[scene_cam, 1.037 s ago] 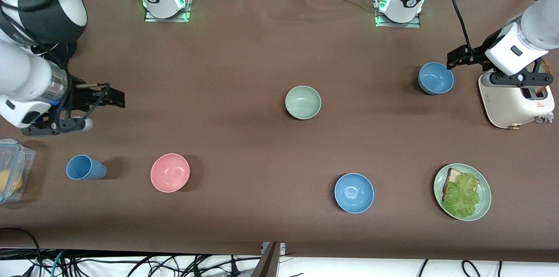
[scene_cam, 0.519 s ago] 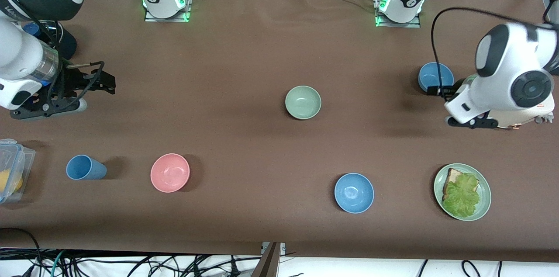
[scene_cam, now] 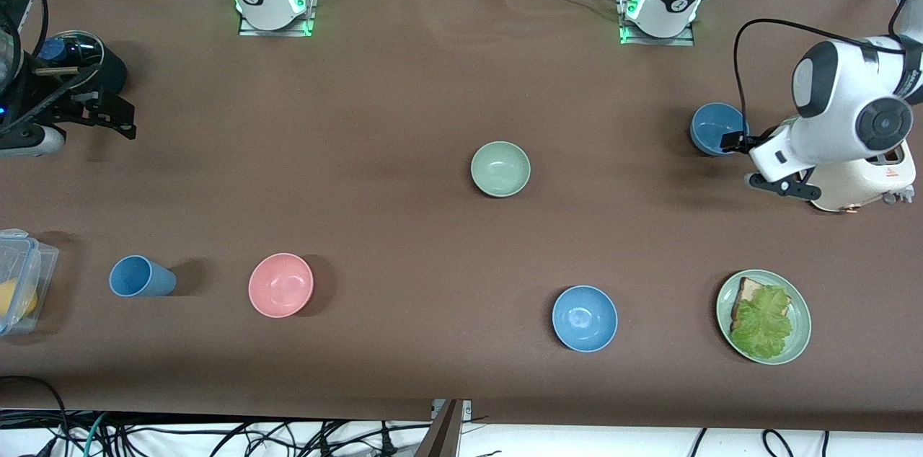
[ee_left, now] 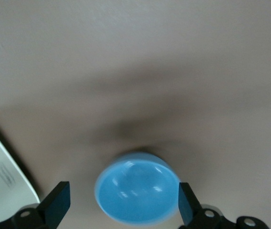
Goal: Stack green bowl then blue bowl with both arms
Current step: 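Lower the left gripper onto the blue bowl's rim and grasp it, then carry the blue bowl with the left gripper over the green bowl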
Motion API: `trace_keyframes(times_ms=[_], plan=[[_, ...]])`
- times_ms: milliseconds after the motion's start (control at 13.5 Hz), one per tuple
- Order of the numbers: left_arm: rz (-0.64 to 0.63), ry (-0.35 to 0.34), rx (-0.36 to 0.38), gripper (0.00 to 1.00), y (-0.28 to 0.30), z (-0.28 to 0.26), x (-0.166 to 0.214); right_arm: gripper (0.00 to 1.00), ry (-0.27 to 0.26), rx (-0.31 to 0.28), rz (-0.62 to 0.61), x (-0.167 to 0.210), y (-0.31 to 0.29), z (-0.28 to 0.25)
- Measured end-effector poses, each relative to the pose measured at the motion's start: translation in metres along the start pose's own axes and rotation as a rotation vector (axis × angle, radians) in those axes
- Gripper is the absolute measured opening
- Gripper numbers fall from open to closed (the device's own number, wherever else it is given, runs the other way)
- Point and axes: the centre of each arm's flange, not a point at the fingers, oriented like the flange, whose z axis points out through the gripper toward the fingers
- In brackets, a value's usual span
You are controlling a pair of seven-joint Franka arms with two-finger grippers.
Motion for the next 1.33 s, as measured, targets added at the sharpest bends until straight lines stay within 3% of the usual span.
trace_keyframes(times_ms=[222,741,1333], plan=[[0.157,0.085,0.000,1.00,-0.055,0.061,-0.054,1.00,-0.015,0.000,-0.005,-0.009,-0.001,0.004],[0.223,0.045,-0.073,0.96,-0.025,0.109,-0.070,1.00,-0.039,0.002,-0.009,-0.018,-0.004,0.010],[0.272,0.054,-0.073,0.10,-0.022,0.117,-0.066,1.00,-0.050,0.003,-0.015,-0.017,-0.007,0.013]])
